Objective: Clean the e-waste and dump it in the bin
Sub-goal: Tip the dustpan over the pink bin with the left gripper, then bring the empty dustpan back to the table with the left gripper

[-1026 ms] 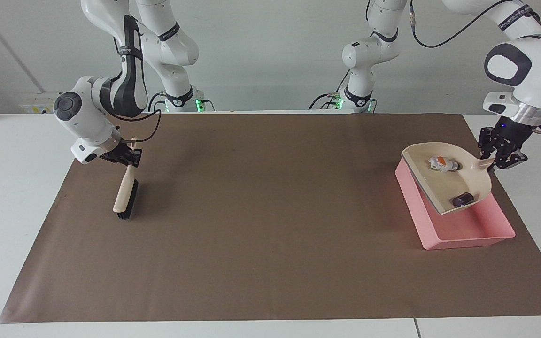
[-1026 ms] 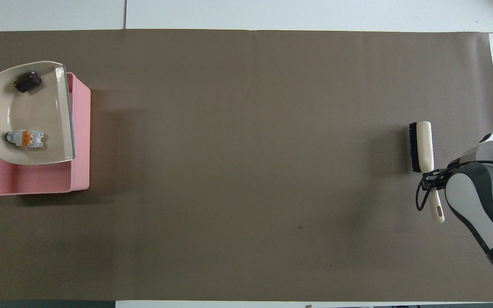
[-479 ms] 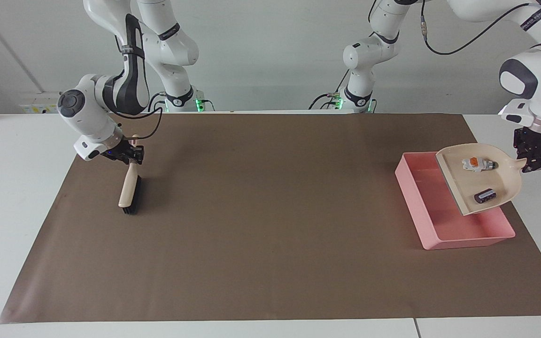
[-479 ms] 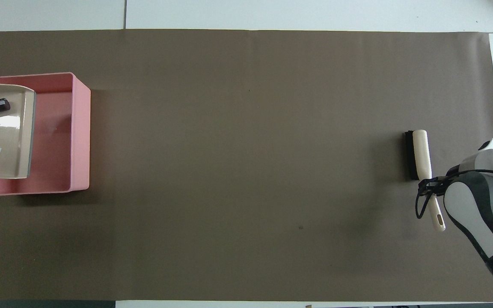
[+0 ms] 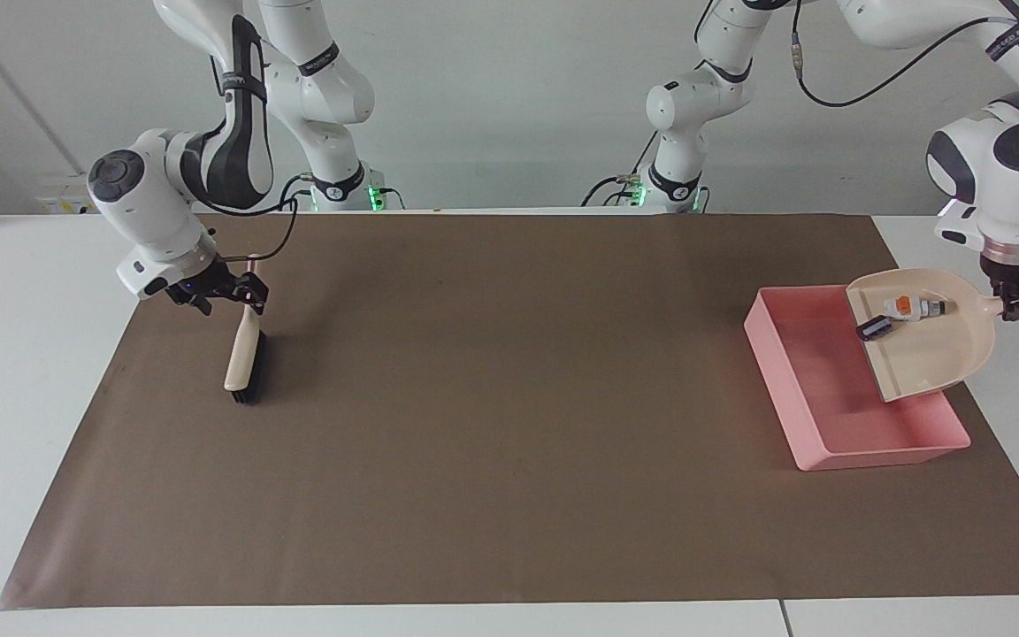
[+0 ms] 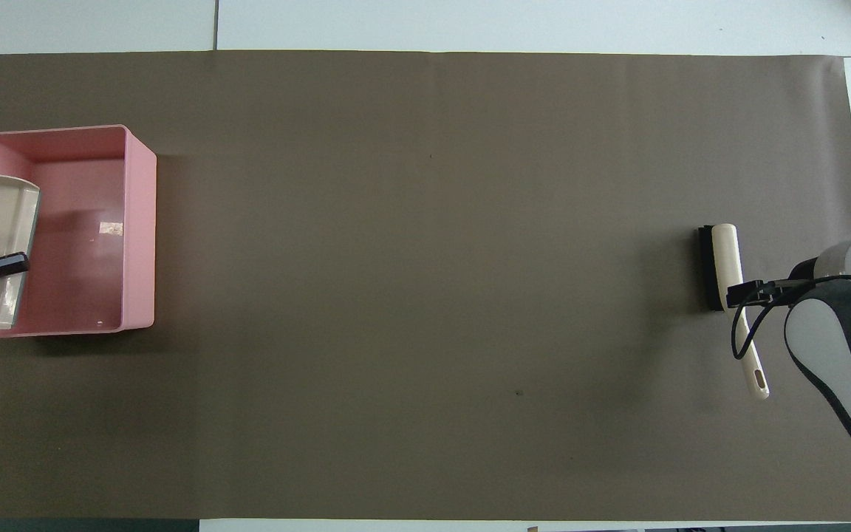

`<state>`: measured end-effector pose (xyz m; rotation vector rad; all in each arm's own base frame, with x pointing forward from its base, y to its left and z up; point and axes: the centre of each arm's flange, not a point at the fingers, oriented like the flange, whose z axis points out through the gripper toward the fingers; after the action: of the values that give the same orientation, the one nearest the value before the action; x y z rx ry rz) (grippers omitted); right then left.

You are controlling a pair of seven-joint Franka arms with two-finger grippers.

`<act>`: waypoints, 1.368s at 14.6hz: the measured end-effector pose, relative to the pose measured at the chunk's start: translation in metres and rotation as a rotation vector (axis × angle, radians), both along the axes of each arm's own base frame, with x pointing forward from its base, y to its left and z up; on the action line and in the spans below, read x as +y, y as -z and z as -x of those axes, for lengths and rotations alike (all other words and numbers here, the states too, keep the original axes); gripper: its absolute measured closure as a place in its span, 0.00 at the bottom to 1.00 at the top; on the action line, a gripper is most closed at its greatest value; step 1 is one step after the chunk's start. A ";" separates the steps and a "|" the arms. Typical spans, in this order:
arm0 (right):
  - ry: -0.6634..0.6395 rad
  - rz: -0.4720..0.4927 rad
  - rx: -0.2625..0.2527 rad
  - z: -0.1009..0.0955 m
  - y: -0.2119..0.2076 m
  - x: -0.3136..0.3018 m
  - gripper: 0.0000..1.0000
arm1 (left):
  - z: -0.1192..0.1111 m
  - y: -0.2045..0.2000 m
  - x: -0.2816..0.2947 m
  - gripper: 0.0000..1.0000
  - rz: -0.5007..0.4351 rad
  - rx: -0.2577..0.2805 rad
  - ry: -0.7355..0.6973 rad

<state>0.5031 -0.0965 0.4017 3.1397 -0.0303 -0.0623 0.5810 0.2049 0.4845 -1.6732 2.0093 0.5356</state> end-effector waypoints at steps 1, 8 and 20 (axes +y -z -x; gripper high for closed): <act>-0.008 0.008 -0.039 -0.010 -0.019 0.002 0.00 | 0.000 0.001 0.000 0.67 -0.023 -0.007 -0.014; 0.120 0.051 -0.019 -0.027 -0.165 0.017 0.00 | 0.005 -0.017 -0.008 0.67 -0.176 -0.006 -0.040; 0.156 0.048 0.038 -0.022 -0.213 0.031 0.00 | 0.034 -0.060 -0.149 0.67 0.073 0.031 -0.042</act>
<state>0.5255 -0.0659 0.6144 3.0806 -0.2730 -0.1192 0.5472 0.0554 0.5448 -1.7639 2.0430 0.5115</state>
